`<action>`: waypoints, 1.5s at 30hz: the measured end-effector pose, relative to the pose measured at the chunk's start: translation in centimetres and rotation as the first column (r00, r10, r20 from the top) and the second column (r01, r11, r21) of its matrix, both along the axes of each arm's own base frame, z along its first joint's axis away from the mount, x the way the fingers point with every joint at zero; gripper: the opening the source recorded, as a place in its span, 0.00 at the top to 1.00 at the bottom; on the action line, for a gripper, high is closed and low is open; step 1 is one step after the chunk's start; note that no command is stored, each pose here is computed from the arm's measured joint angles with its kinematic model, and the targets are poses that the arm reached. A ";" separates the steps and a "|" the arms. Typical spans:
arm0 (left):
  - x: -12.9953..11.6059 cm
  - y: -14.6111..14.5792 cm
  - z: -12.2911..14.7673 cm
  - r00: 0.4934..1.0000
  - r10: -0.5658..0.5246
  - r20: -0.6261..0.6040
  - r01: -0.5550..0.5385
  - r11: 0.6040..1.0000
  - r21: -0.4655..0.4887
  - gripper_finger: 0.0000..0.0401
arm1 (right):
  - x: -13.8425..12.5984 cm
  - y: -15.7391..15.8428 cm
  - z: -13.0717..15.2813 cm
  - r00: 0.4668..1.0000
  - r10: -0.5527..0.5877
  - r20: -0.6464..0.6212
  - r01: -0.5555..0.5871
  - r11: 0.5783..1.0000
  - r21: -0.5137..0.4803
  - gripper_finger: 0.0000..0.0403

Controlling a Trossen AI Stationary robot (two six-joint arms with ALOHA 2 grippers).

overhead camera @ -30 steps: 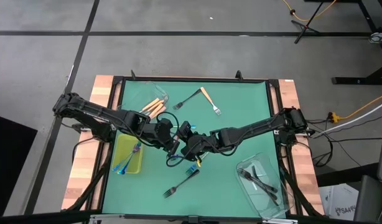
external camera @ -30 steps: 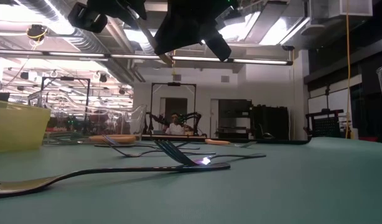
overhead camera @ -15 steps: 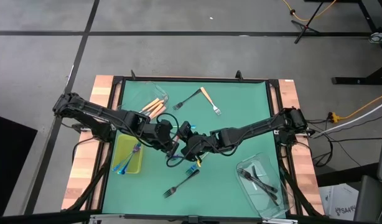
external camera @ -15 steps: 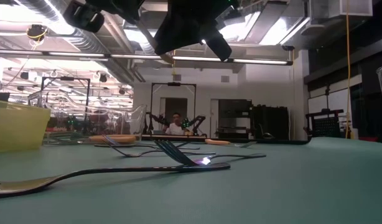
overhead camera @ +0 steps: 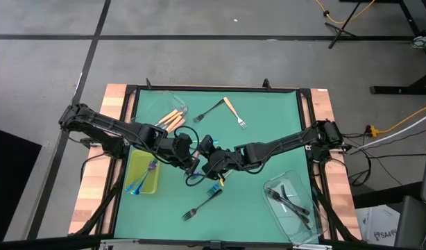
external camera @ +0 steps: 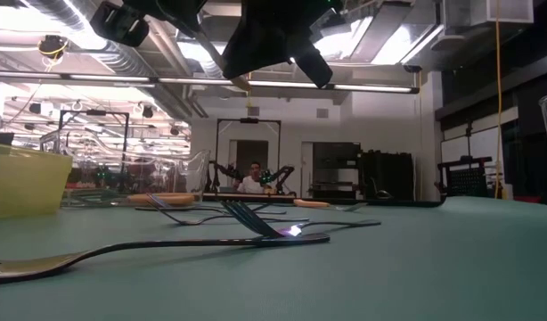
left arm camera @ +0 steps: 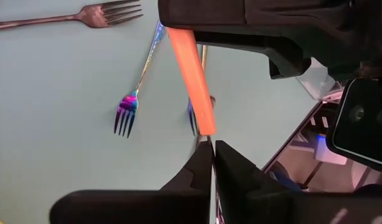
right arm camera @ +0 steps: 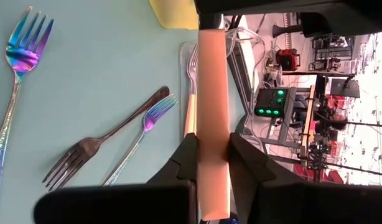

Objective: Sort silverware by color (type)
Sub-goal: Put the orange fork in the top transparent bin

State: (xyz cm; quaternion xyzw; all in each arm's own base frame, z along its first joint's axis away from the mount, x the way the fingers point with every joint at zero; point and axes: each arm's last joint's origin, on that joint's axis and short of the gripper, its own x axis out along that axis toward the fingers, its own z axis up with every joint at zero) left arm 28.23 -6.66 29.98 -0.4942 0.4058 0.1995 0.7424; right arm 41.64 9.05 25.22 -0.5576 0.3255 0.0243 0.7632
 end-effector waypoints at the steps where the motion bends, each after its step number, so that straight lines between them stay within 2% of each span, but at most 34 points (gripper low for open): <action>1: 0.0 0.0 0.0 1.000 0.000 0.000 0.000 1.000 0.000 1.00 | 0.0 0.0 0.0 1.000 0.000 0.000 0.000 1.000 0.000 0.90; 5: 0.0 0.0 0.0 1.000 0.000 0.002 0.000 1.000 0.003 1.00 | 0.0 0.0 0.0 1.000 0.001 0.000 -0.001 1.000 0.002 0.86; 10: 0.2 0.0 0.2 0.999 -0.005 0.032 0.005 1.000 0.010 1.00 | 0.0 0.0 0.0 1.000 0.013 0.003 -0.013 1.000 0.015 0.72; 15: 0.0 0.1 0.0 1.000 0.008 0.008 -0.008 0.999 0.044 1.00 | 0.0 0.0 0.0 1.000 0.004 0.002 -0.004 1.000 0.007 0.62; 19: 0.0 0.3 0.0 1.000 0.015 0.010 -0.016 0.996 0.087 1.00 | -0.1 -0.2 0.2 0.999 -0.047 0.008 0.047 0.998 -0.029 0.60; 25: 0.0 0.9 -0.1 1.000 0.024 -0.002 -0.023 0.990 0.137 1.00 | -0.8 -0.4 1.1 0.998 -0.057 0.001 0.057 0.998 -0.035 0.60; 32: 0.0 2.3 -0.3 0.999 0.026 -0.026 -0.019 0.970 0.242 1.00 | -2.9 -0.8 1.6 0.988 -0.092 -0.125 0.092 0.996 -0.007 0.60; 39: -1.3 4.7 -1.1 0.977 0.058 -0.207 0.017 0.939 0.343 1.00 | -4.9 -1.7 2.1 0.959 -0.184 -0.217 0.196 0.980 0.036 0.60; 45: -3.1 7.2 -1.6 0.907 0.111 -0.407 0.094 0.888 0.451 1.00 | -5.2 -2.8 2.2 0.943 -0.234 -0.237 0.262 0.961 0.091 0.60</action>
